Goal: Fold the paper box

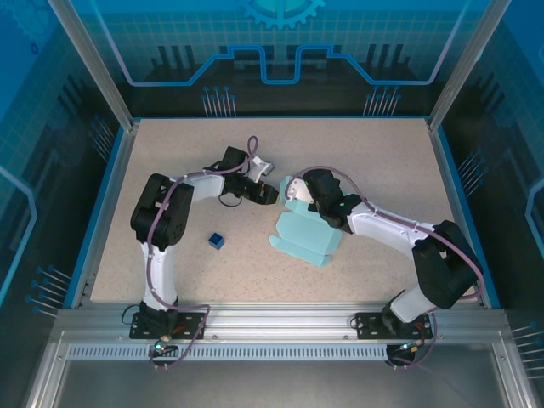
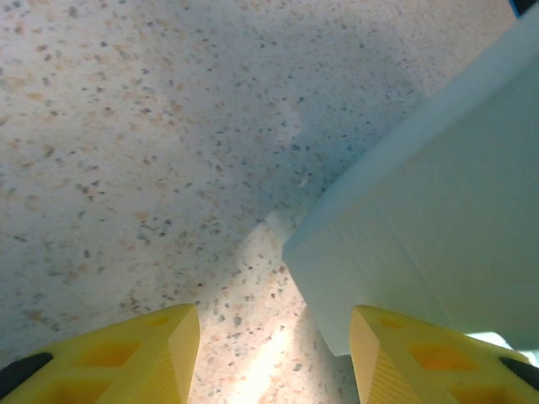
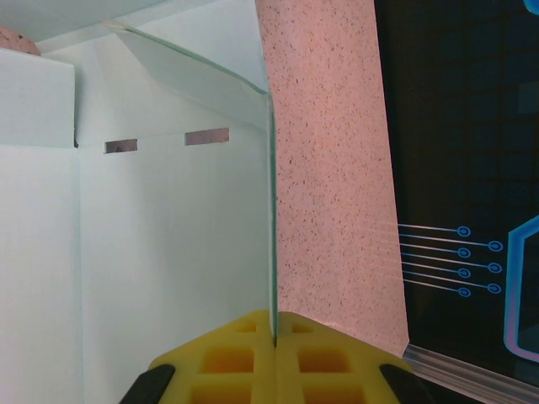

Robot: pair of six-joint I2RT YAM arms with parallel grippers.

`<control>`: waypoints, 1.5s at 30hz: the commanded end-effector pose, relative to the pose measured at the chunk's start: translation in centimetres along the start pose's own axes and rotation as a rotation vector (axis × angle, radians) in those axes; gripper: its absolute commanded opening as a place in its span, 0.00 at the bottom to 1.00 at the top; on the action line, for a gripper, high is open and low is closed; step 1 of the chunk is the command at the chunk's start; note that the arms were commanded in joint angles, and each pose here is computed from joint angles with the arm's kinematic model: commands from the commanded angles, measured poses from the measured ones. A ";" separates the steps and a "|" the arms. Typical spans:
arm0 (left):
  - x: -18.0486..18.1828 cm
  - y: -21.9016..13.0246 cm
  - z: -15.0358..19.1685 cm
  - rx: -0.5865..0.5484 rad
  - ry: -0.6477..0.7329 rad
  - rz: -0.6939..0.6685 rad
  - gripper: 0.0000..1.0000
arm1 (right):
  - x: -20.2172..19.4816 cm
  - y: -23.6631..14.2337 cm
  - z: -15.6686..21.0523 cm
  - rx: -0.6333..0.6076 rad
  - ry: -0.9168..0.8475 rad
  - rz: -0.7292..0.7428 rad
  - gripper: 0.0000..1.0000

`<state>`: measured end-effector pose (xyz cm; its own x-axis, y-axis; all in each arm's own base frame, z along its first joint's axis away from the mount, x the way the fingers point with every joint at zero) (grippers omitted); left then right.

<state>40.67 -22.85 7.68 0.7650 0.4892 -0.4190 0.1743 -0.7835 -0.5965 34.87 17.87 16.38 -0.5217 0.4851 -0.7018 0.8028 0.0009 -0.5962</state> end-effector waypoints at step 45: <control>0.5 -0.9 -4.1 -0.013 0.061 0.119 0.38 | -1.2 -0.4 1.0 -0.121 -0.046 0.092 0.00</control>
<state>43.41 -23.74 10.93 0.8219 0.3914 -0.4138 0.1213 -0.8301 -0.5442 34.34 16.58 16.89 -0.4607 0.4565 -0.7611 0.8695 0.0600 -0.4903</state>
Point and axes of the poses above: each hand's point on the last joint's axis, 136 mm out from that joint toward the fingers, its own y axis out along the fingers, its own x axis along the line the jaws close on, z = x × y, the point moved 4 cm from there along -y, back along the fingers, and after that the axes turned 14 degrees about y, right-handed, at the moved point
